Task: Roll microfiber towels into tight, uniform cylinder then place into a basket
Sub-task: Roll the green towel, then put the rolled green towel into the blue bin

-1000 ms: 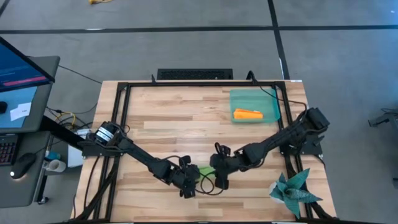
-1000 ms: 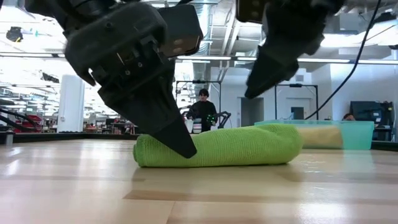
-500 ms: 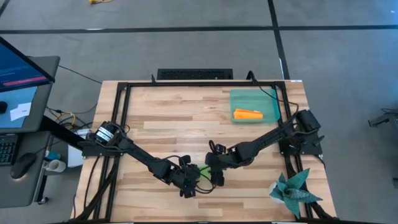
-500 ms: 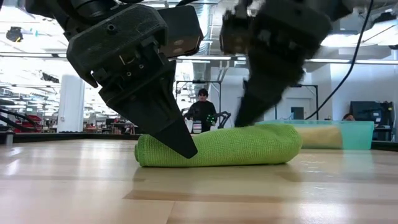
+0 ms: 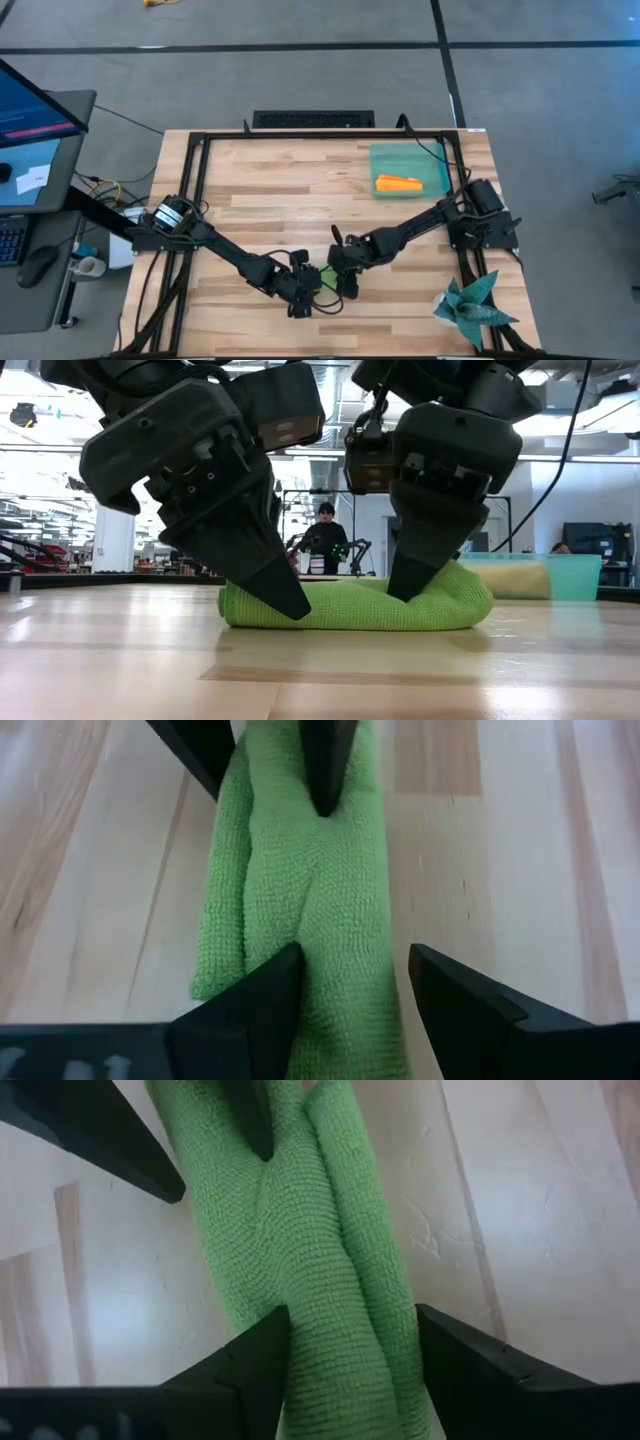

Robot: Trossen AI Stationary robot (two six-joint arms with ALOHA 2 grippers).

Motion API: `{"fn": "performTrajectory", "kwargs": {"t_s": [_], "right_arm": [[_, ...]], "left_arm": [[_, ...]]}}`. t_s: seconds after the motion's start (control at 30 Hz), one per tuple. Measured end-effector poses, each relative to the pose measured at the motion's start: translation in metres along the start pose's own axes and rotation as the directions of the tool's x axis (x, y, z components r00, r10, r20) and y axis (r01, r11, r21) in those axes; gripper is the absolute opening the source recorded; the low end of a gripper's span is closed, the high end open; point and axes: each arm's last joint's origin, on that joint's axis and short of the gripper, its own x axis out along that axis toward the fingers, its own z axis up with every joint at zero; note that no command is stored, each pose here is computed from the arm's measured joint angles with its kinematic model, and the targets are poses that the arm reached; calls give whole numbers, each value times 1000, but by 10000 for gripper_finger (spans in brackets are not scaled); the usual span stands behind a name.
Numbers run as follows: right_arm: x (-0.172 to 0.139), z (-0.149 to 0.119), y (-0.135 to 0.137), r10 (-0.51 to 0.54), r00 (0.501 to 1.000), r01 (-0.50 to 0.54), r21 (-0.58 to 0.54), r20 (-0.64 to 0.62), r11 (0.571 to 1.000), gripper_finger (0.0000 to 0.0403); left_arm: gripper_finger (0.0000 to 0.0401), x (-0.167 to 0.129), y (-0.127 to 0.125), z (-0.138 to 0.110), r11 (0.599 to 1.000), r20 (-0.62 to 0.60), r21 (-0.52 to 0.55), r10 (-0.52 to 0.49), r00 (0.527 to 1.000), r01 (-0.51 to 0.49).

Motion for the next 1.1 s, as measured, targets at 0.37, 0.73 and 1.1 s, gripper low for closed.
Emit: {"fn": "performTrajectory", "kwargs": {"t_s": [0.37,0.73,1.1], "right_arm": [[0,0,1,33,999,-33,5,-4,999,94],[-1,0,2,32,999,-32,23,0,999,33],[-52,-3,1,-63,997,65,-59,39,996,32]], "left_arm": [[185,-21,-5,0,997,-20,68,-23,1000,24],[185,-73,-13,-10,998,-108,63,-16,994,22],[185,-103,-34,-16,990,-53,53,-129,990,132]]}}
